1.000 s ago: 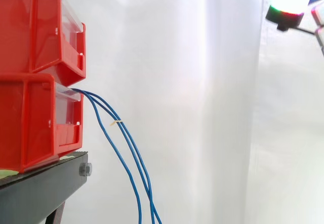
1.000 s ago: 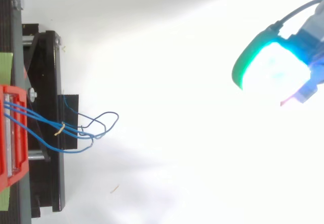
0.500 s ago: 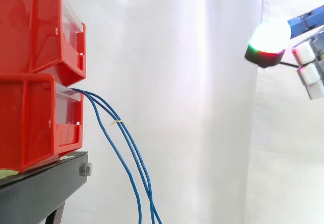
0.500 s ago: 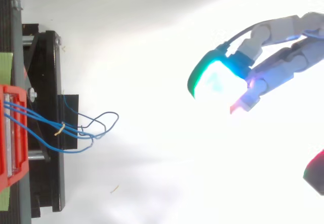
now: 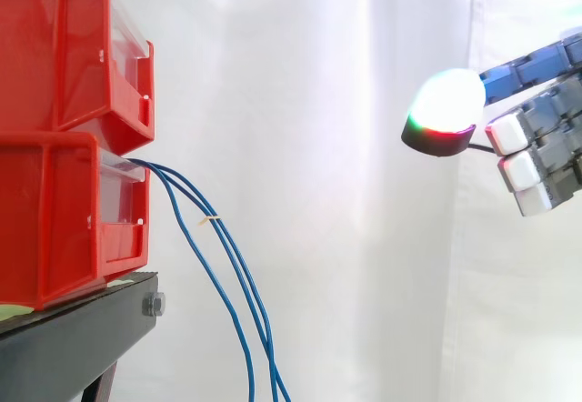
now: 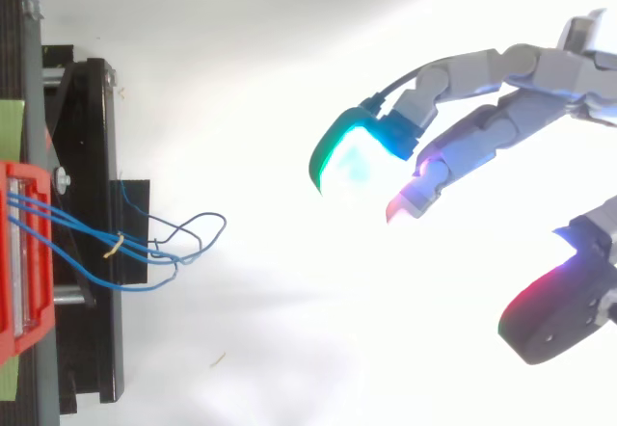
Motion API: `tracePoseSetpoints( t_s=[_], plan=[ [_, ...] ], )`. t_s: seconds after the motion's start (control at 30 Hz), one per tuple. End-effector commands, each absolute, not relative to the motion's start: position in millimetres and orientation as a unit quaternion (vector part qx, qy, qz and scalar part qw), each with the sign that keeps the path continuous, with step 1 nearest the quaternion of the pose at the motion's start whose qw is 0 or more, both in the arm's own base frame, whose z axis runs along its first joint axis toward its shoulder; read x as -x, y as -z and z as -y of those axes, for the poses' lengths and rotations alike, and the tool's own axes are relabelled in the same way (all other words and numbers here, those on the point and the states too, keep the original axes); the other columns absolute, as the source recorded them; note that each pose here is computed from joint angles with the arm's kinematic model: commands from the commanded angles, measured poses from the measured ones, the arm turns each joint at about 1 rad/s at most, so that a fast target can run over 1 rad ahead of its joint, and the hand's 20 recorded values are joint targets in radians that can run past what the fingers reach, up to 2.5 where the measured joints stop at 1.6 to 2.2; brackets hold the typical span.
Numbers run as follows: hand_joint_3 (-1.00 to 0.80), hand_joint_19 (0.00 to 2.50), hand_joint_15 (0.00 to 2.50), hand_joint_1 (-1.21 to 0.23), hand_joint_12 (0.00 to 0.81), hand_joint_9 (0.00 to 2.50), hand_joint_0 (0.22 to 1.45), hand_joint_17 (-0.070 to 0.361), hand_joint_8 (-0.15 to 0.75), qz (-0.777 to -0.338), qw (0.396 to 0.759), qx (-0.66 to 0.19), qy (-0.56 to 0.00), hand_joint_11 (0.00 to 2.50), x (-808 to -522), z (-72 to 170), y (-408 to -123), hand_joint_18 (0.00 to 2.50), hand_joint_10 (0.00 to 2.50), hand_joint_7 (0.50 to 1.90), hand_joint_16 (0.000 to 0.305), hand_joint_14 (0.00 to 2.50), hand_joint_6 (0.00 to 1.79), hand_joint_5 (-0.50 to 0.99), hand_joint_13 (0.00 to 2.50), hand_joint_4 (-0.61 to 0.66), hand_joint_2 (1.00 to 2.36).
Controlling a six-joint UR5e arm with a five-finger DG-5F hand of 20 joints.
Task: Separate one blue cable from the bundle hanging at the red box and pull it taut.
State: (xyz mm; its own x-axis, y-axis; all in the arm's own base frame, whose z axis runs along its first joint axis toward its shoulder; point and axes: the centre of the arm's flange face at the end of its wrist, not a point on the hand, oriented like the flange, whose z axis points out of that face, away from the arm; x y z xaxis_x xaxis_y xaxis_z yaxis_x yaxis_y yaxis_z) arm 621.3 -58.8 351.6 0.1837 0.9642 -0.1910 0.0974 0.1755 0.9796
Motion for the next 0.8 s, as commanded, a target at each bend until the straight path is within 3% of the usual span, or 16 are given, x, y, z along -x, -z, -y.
tracePoseSetpoints(
  t_s=[0.0, 0.2, 0.77],
  plan=[
    [-0.5, 0.32, 0.31, -0.74, 0.338, 0.85, 0.57, 0.071, 0.314, -0.509, 0.575, -0.514, -0.381, 0.38, -626.4, 58.1, -346.5, 0.66, 0.01, 0.77, 0.032, 0.01, 0.5, -0.17, 0.81, 0.23, 1.0],
    [-0.5, 0.31, 0.31, -0.74, 0.336, 0.86, 0.57, 0.071, 0.313, -0.512, 0.57, -0.52, -0.378, 0.4, -636.4, 56.5, -321.5, 0.66, 0.01, 0.78, 0.032, 0.01, 0.5, -0.17, 0.8, 0.23, 1.0],
    [-0.5, 0.32, 0.31, -0.71, 0.33, 0.87, 0.57, 0.071, 0.316, -0.498, 0.6, -0.509, -0.365, 0.41, -642.2, 54.4, -324.7, 0.65, 0.01, 0.78, 0.031, 0.01, 0.5, -0.17, 0.8, 0.23, 1.0]
  ],
)
